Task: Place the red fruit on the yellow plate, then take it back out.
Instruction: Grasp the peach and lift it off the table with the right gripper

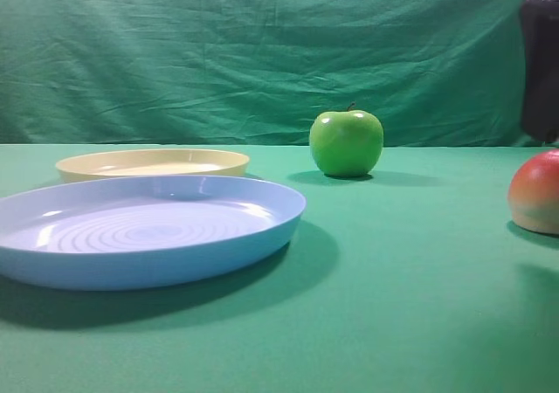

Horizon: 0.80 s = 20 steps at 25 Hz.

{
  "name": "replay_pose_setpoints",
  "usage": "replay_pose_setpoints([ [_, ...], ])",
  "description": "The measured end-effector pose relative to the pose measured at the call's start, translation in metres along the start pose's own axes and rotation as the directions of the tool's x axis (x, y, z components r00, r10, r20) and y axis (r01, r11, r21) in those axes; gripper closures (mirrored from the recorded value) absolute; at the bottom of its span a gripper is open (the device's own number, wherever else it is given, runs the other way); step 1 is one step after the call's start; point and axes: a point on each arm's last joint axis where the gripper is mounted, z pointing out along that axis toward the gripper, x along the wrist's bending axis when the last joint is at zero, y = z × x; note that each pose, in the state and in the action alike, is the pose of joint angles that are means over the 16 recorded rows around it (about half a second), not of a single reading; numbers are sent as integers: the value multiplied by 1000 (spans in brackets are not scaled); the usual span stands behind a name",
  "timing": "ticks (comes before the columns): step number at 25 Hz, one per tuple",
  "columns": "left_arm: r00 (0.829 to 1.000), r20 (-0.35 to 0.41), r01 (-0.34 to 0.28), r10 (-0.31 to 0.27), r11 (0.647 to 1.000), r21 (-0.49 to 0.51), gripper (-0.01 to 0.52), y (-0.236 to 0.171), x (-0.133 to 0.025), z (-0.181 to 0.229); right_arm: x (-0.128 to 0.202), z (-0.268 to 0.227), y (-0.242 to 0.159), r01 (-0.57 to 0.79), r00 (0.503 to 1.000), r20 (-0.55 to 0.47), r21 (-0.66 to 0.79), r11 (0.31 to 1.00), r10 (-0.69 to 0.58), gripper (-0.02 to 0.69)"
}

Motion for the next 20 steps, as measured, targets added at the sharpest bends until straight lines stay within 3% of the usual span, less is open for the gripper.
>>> replay_pose_setpoints([
  [5, 1000, 0, 0, 0, 1000, 0, 514, 0, 0, 0, -1, 14, 2, 2, 1000, 1, 11, 1000, -2, 121],
  [12, 1000, 0, 0, 0, 1000, 0, 514, 0, 0, 0, -2, 17, 12, 8, 1000, -2, 19, 1000, -8, 303],
  [20, 1000, 0, 0, 0, 1000, 0, 514, 0, 0, 0, 4, -14, 66, 69, 998, -5, -75, 995, -69, 448],
])
